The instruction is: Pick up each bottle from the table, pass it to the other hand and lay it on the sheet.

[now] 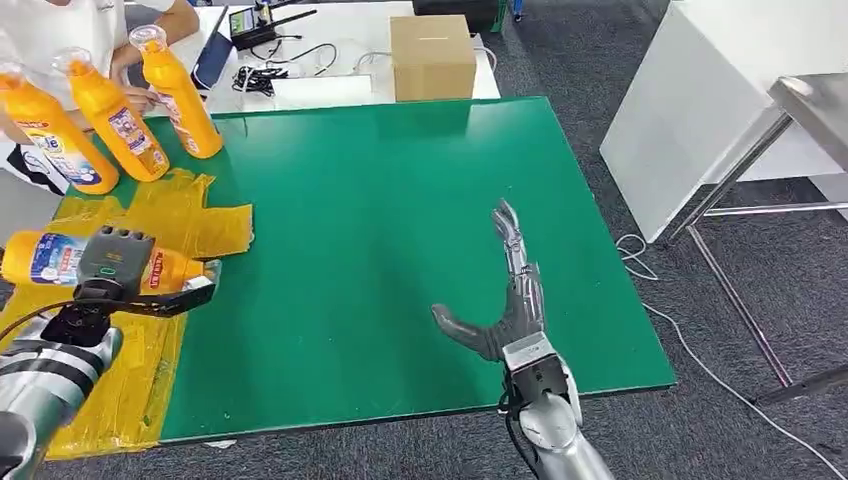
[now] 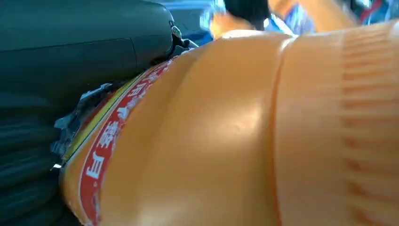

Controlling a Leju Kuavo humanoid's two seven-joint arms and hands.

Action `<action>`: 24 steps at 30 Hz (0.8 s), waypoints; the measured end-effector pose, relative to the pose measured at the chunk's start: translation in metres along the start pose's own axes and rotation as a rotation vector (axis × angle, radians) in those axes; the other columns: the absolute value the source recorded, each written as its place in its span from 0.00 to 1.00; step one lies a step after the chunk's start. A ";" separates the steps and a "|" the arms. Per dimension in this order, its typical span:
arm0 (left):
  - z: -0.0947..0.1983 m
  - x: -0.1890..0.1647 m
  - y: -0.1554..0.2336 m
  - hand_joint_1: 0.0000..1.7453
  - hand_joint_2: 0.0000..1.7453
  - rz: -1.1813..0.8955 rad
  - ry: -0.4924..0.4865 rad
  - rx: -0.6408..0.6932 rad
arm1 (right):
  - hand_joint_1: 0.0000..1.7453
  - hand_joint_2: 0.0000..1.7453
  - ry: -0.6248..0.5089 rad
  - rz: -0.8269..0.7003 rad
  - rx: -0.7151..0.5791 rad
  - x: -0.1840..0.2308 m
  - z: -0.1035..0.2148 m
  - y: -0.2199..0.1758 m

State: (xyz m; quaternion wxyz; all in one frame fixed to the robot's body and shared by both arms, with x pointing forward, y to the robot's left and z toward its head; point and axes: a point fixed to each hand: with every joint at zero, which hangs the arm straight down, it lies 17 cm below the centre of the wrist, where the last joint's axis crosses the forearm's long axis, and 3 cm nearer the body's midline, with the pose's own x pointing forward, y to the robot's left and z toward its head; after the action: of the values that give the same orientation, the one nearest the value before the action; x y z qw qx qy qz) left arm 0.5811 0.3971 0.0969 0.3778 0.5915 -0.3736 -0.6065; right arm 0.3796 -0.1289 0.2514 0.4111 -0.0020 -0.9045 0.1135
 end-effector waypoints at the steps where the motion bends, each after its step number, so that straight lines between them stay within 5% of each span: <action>1: 0.003 -0.002 -0.012 1.00 1.00 0.003 -0.001 -0.042 | 0.00 1.00 0.000 0.000 0.000 0.000 0.000 0.000; 10: 0.021 -0.011 -0.056 1.00 1.00 0.134 0.030 -0.173 | 0.00 1.00 0.019 0.005 0.014 -0.005 0.005 0.001; 24: 0.027 0.022 -0.042 1.00 1.00 0.495 0.048 -0.033 | 0.00 1.00 0.063 0.005 0.035 -0.016 0.012 0.011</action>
State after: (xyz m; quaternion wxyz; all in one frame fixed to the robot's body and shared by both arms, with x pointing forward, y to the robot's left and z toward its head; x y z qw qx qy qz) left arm 0.5529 0.3963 0.0500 0.5335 0.4899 -0.4881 -0.4871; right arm 0.3807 -0.1220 0.2295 0.4389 -0.0006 -0.8891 0.1299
